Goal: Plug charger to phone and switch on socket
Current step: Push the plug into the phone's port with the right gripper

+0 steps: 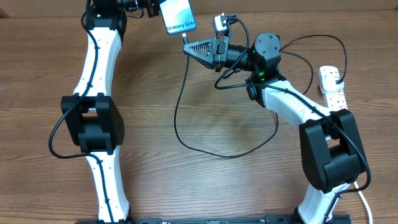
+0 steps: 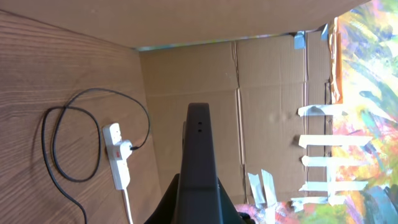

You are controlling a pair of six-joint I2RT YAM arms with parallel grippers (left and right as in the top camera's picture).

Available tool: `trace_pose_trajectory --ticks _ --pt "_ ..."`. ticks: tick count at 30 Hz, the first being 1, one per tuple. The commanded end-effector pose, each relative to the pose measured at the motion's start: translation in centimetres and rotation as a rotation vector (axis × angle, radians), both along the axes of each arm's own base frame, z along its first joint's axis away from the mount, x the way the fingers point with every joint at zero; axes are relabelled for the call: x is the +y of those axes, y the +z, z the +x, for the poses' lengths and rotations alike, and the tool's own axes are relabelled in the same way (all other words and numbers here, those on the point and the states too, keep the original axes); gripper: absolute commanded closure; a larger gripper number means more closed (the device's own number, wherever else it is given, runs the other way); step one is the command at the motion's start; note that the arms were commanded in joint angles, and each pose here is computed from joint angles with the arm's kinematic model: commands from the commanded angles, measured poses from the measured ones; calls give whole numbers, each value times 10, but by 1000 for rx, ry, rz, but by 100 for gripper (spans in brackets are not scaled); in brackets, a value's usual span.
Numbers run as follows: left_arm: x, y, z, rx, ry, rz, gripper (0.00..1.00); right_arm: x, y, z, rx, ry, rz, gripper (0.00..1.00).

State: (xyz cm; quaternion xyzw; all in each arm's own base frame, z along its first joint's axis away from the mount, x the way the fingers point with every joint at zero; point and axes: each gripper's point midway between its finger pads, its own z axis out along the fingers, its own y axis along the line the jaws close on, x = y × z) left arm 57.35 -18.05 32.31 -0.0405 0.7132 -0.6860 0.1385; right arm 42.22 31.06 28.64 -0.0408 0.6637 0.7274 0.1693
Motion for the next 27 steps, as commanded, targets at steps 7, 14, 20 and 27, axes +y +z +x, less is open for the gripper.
trace_pose_trajectory --ticks 7,14,20,27 --pt "-9 14 -11 -61 -52 2 96 -7 5 3 -19 -2 1 96" --pt "-9 14 -12 -64 -55 3 96 -7 5 3 -19 -3 1 96" --pt "-18 14 -15 -80 -71 6 96 -7 5 3 -15 -3 1 96" --pt "-21 14 -17 -82 -85 5 96 -9 5 5 -11 -8 2 96"
